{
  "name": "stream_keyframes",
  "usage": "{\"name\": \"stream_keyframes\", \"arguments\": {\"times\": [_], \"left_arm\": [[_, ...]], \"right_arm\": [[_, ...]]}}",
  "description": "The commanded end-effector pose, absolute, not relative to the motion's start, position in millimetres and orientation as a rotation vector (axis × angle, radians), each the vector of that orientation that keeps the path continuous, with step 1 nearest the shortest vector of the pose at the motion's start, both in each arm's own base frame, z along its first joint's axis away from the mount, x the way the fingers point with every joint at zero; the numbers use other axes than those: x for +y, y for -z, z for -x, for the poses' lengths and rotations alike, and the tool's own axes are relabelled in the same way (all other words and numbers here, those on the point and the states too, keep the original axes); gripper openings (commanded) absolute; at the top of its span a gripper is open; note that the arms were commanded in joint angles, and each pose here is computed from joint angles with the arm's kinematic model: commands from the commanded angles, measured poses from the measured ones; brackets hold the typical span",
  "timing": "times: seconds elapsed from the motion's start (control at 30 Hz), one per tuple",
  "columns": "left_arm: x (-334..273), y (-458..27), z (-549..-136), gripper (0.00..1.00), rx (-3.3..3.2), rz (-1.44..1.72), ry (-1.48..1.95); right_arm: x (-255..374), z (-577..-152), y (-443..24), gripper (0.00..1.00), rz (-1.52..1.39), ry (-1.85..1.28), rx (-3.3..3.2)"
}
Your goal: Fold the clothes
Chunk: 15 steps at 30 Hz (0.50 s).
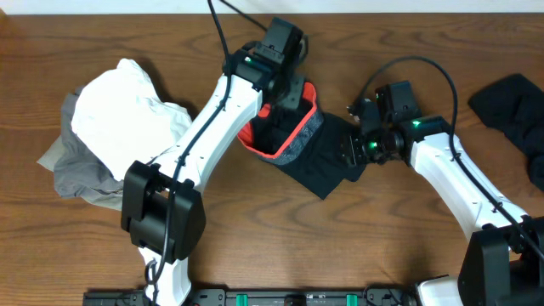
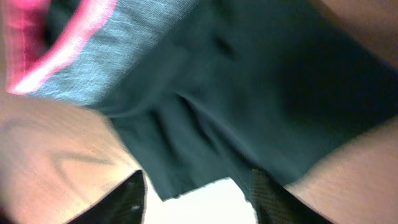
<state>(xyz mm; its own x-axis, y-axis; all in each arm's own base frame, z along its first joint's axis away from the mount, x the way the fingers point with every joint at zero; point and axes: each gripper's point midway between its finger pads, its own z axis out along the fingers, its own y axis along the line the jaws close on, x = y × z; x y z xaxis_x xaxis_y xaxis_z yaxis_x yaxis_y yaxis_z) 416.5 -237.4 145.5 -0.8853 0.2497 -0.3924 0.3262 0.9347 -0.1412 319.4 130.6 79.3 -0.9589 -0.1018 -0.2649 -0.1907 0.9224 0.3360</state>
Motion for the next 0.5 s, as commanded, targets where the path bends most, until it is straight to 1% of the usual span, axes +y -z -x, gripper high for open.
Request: {"name": "stream_keyframes", "arguments": {"times": [0.0,0.1,0.13,0.17,0.2,0.23,0.27,0.3,0.33,0.4,0.47], "left_arm": [[-236,-143,-395,0.39,2.761,-0.61,0.272],[-235,-133,-365,0.4,2.819,-0.811,0.223],[-236,-130,-356,0.43,2.829,-0.871,0.212],[-237,-127,-351,0.47,2.835,-0.91,0.205],[-239,-123,-345,0.52,2.84,-0.942,0.2],[-240,-119,-342,0.55,2.841,-0.968,0.197],[-240,-116,-340,0.59,2.845,-0.977,0.196],[-241,-111,-338,0.6,2.851,-0.985,0.194],[-240,-107,-336,0.61,2.86,-0.989,0.192],[-240,-98,-332,0.61,2.875,-1.001,0.186],[-239,-86,-329,0.63,2.886,-1.008,0.182]], "right_arm": [[104,-321,-66,0.45,-0.057,-0.327,2.897],[108,-321,-52,0.44,-0.111,-0.362,2.917],[110,-321,-48,0.45,-0.129,-0.374,2.923],[110,-322,-42,0.49,-0.161,-0.377,2.935],[110,-323,-36,0.5,-0.198,-0.376,2.948],[111,-324,-29,0.49,-0.24,-0.376,2.959],[111,-325,-23,0.47,-0.281,-0.382,2.966],[114,-326,-16,0.41,-0.306,-0.399,2.974],[116,-327,-10,0.32,-0.312,-0.415,2.984],[115,-324,4,0.2,-0.381,-0.398,3.014],[112,-322,13,0.15,-0.412,-0.367,3.037]]}}
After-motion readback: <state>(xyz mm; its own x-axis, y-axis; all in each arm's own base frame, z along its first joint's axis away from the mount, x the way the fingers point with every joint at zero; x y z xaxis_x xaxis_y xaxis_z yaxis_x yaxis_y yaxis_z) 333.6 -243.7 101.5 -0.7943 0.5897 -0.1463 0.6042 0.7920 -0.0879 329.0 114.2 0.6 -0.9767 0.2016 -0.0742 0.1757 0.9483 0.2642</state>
